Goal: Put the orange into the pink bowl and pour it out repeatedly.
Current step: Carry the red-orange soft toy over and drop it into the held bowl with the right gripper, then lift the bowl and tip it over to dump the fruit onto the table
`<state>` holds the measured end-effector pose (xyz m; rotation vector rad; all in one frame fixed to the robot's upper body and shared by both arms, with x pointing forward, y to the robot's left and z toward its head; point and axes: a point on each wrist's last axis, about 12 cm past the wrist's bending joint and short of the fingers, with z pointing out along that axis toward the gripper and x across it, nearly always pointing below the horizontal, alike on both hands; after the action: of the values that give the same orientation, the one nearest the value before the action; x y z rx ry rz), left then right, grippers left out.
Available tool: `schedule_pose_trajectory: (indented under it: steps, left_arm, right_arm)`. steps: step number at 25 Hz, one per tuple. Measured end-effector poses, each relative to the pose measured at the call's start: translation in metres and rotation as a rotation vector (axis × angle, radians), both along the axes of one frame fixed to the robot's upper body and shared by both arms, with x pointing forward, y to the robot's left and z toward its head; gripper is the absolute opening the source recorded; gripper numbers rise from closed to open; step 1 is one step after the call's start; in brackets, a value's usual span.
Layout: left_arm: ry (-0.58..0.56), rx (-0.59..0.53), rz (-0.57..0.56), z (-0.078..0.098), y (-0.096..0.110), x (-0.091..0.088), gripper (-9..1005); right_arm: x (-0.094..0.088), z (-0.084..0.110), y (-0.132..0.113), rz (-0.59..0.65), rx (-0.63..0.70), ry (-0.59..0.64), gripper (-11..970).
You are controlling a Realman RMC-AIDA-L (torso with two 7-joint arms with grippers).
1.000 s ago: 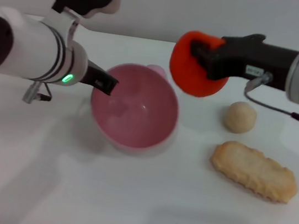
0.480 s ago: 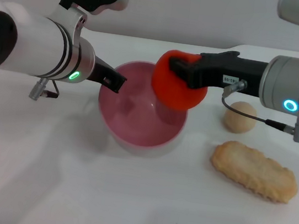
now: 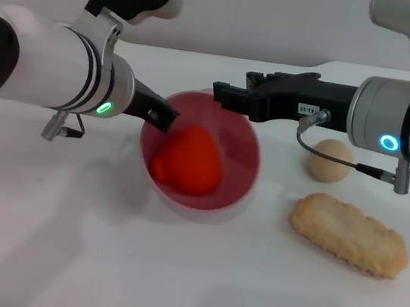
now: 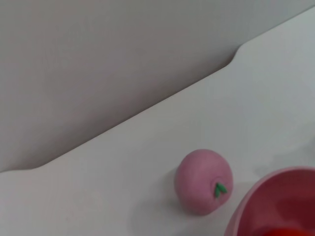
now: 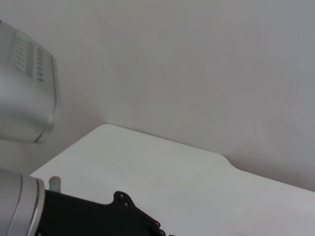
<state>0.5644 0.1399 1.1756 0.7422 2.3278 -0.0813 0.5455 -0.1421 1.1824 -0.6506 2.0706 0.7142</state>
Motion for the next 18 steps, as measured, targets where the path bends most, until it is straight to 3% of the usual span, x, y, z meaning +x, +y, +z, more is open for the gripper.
schedule_pose_trajectory:
  steps: [4, 7, 8, 10, 12, 18]
  left_arm:
    - [-0.012, 0.023, -0.031, 0.001, -0.002, -0.002, 42]
    - [-0.043, 0.073, -0.070, 0.004, -0.004, -0.004, 42]
    - [-0.091, 0.144, -0.114, 0.008, -0.007, -0.006, 42]
    - [-0.091, 0.144, -0.114, 0.008, -0.007, -0.006, 42]
    - [-0.283, 0.392, -0.243, 0.020, -0.028, -0.025, 42]
    - [-0.483, 0.625, -0.408, 0.014, -0.064, -0.054, 42]
  right_arm:
    - [0.002, -0.002, -0.018, -0.083, -0.015, 0.013, 529]
    - [0.005, -0.012, -0.058, -0.247, -0.078, 0.047, 557]
    - [0.004, -0.017, -0.077, -0.314, -0.104, 0.070, 567]
    - [0.001, -0.023, -0.094, -0.367, -0.122, 0.099, 569]
    - [-0.003, -0.027, -0.108, -0.409, -0.123, 0.125, 570]
    - [-0.010, -0.037, -0.120, -0.440, -0.137, 0.165, 576]
